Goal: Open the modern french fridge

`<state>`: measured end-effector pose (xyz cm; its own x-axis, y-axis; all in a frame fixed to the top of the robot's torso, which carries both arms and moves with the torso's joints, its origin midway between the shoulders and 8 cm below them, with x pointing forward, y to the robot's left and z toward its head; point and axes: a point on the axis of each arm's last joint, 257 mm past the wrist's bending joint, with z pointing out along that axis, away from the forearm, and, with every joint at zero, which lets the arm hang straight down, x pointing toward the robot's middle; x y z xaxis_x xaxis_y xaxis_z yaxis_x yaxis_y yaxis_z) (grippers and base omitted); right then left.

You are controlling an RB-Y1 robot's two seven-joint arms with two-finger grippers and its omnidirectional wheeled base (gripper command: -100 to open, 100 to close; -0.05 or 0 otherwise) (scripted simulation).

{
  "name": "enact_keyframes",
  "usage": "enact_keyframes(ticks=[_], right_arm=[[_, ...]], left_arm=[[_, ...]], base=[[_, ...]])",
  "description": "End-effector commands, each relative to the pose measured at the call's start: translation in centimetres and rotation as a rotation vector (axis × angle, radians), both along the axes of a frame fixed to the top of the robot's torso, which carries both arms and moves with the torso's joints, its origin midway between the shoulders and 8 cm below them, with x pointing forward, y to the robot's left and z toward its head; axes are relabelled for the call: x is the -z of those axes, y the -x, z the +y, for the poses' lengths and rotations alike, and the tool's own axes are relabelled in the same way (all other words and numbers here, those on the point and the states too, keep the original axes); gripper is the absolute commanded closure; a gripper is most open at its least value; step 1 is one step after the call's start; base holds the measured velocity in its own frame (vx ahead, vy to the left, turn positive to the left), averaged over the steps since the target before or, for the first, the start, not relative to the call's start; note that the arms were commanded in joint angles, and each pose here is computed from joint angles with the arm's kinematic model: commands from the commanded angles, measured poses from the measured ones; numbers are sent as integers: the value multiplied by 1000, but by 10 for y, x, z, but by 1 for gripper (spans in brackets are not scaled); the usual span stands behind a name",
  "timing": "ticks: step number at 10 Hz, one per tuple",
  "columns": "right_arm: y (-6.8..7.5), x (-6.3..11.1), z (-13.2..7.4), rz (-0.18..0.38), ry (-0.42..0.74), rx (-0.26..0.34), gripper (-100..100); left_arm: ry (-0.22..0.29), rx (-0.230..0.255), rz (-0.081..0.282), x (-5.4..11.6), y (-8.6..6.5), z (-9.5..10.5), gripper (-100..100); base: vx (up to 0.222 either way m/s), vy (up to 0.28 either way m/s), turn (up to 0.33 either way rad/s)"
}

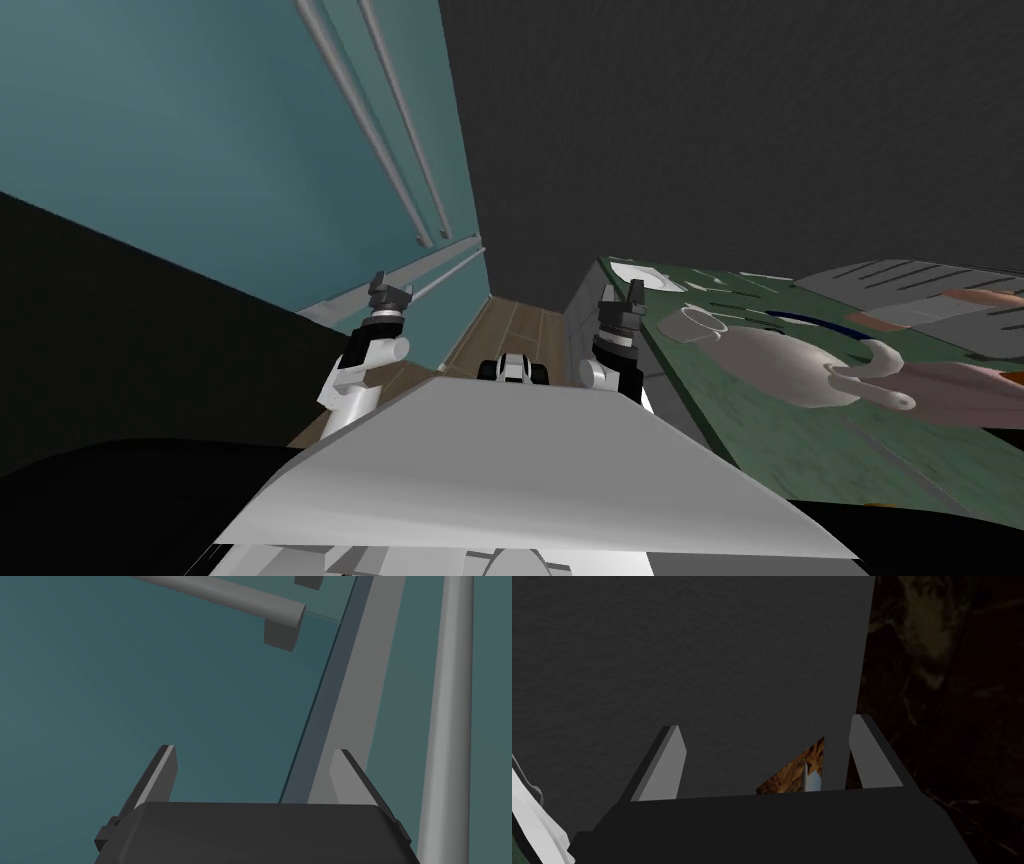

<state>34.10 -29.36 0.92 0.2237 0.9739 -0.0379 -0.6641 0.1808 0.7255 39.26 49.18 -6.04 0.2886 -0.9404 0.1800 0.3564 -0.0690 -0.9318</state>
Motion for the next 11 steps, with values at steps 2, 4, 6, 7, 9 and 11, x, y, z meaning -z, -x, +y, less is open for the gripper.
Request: enact_keyframes(ticks=[2, 4, 6, 7, 9, 11], right_arm=[[0, 0, 0, 0, 0, 0, 0], [0, 0, 0, 0, 0, 0, 0], [0, 0, 0, 0, 0, 0, 0], [0, 0, 0, 0, 0, 0, 0], [0, 0, 0, 0, 0, 0, 0], [0, 0, 0, 0, 0, 0, 0]], left_arm=[[72, -62, 23, 5, 8, 48, -100], [130, -100, 34, 10, 14, 82, -100], [155, -129, 33, 8, 21, 102, -100], [184, -147, 35, 9, 24, 118, -100], [239, -187, 30, 7, 35, 151, -100], [266, -209, 22, 4, 42, 168, -100]], base=[[29, -6, -108], [39, -10, -317], [28, -3, -103], [36, -9, -294], [48, -1, -276], [37, 0, -150]])
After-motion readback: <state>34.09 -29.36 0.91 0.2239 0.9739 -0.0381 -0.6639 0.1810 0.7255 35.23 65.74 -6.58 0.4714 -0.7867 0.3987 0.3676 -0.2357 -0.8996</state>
